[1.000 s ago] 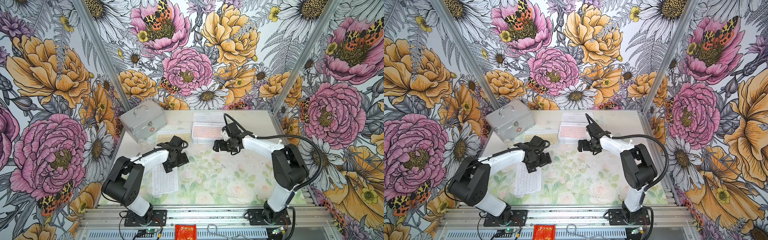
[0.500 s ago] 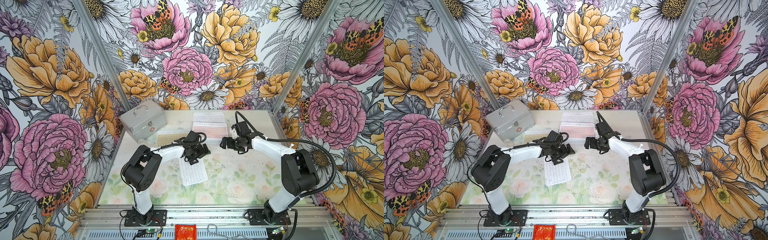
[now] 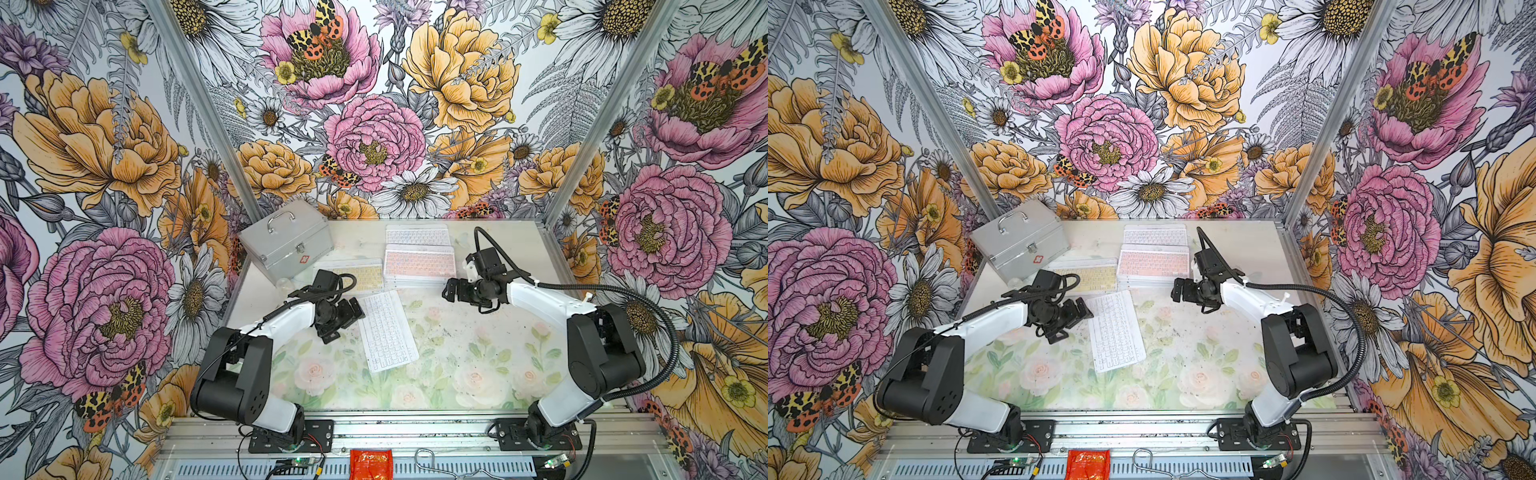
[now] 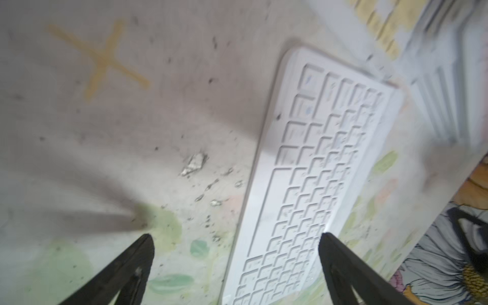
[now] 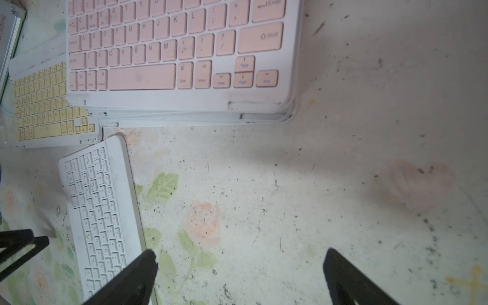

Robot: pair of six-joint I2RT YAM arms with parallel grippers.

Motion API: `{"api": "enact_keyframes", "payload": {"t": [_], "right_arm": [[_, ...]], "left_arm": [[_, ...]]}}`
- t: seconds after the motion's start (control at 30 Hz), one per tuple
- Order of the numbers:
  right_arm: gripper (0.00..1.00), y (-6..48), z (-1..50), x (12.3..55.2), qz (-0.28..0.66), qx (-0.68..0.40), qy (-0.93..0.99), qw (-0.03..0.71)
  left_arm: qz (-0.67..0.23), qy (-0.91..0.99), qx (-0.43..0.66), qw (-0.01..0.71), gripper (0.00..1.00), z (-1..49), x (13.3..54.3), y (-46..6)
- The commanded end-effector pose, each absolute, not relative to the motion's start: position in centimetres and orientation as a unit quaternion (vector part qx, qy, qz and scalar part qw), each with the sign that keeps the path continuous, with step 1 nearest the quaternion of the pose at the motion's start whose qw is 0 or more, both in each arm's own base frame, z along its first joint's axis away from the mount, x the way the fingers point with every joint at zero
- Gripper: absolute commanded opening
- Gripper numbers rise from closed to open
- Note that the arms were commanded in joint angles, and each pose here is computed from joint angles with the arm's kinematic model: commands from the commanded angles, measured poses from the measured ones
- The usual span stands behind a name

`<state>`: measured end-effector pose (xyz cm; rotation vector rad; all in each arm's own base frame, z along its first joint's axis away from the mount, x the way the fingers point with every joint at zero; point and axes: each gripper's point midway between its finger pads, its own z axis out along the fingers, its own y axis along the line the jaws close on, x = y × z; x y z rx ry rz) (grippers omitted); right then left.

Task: Stack the numeric keypads
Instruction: Move the numeric keypad to the center of the board.

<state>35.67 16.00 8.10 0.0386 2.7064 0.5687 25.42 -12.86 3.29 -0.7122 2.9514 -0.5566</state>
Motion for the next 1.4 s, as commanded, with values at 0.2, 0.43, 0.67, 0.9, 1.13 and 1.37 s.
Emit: {"api": "enact_keyframes", "payload": {"t": [0.2, 0.43, 0.67, 0.9, 1.13, 1.37], "right_arm": [[1.00, 16.2, 8.0, 35.4, 0.201, 0.013, 0.960, 0.195], [1.00, 14.9, 7.9, 35.3, 0.201, 0.034, 0.959, 0.196], [1.00, 12.9, 8.1, 36.0, 0.232, 0.089, 0.947, 0.202], [1.00, 9.8, 7.3, 36.4, 0.299, 0.175, 0.916, 0.200], [1.00, 9.1, 7.4, 38.7, 0.323, 0.193, 0.903, 0.209], [1.00, 10.1, 7.7, 42.5, 0.349, 0.189, 0.889, 0.229]], "left_arm": [[-0.188, 0.973, -0.134, -0.028, 0.99, 1.9, 22.6, -20.3], [-0.197, 0.975, -0.088, -0.044, 0.99, 1.5, 21.7, -25.7], [-0.280, 0.956, -0.079, -0.038, 0.99, 1.4, 24.2, -34.3], [-0.362, 0.930, -0.061, 0.007, 0.99, 5.5, 28.3, -40.7], [-0.335, 0.937, -0.090, 0.024, 0.99, 6.0, 28.5, -33.9], [-0.324, 0.933, -0.132, 0.085, 0.99, 8.0, 32.1, -26.6]]}}
